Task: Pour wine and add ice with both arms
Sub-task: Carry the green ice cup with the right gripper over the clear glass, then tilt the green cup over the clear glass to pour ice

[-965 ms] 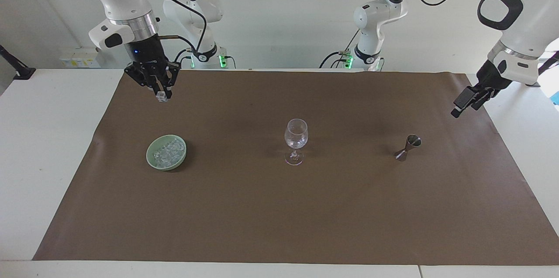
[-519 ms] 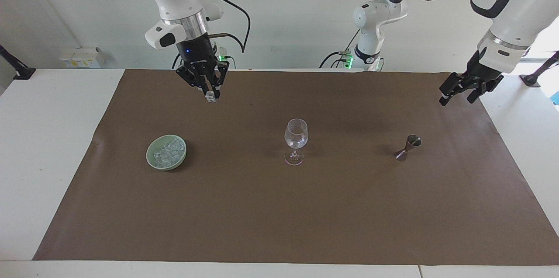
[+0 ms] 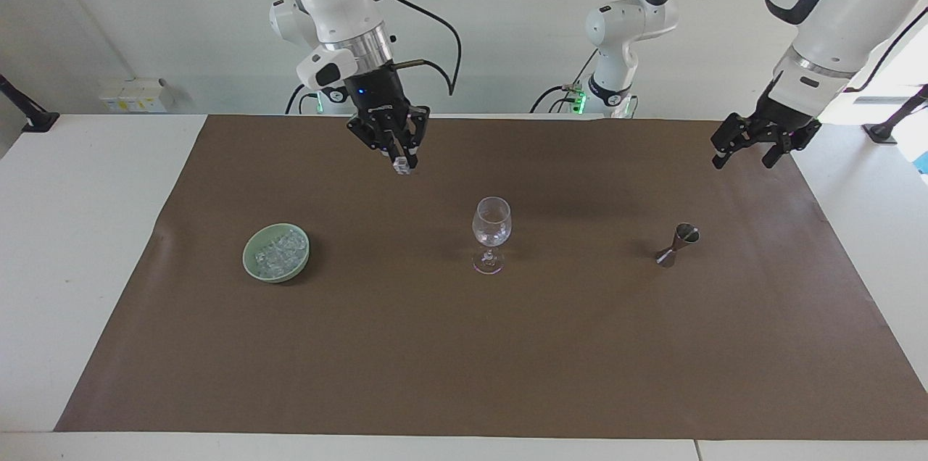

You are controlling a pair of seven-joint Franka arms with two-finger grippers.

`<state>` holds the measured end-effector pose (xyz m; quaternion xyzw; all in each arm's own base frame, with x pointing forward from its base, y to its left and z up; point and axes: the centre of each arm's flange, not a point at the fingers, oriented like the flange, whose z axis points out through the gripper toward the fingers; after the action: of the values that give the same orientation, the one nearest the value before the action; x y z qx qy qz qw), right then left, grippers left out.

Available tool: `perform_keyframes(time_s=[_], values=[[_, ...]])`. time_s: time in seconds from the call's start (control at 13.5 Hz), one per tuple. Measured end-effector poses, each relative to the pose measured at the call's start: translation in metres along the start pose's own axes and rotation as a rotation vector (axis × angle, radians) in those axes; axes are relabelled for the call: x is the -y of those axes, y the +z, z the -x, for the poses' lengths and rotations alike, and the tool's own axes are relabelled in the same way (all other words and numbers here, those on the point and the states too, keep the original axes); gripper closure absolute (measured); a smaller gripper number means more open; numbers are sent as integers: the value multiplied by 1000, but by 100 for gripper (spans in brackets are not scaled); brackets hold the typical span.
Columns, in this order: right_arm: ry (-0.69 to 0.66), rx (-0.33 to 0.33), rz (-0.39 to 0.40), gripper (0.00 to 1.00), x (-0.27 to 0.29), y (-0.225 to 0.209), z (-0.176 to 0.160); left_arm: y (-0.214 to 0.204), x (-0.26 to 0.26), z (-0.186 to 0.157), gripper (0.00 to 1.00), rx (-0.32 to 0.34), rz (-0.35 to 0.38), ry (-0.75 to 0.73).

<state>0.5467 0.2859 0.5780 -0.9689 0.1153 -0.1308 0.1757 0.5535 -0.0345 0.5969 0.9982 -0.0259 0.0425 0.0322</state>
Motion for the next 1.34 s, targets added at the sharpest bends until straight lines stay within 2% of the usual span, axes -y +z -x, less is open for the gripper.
perform_keyframes(time_s=[0.37, 0.52, 0.74, 1.34], values=[[0, -20, -71, 76, 42, 54, 28, -16, 0, 7, 0, 6, -12, 12], [6, -19, -68, 76, 39, 69, 26, -37, 1, 14, 0, 19, -59, 26], [0, 3, -50, 76, 36, 81, 36, -56, -3, 18, 0, 23, -76, 42], [-4, 29, -27, 76, 30, 96, 47, -35, 8, 20, 0, 60, -77, 25]])
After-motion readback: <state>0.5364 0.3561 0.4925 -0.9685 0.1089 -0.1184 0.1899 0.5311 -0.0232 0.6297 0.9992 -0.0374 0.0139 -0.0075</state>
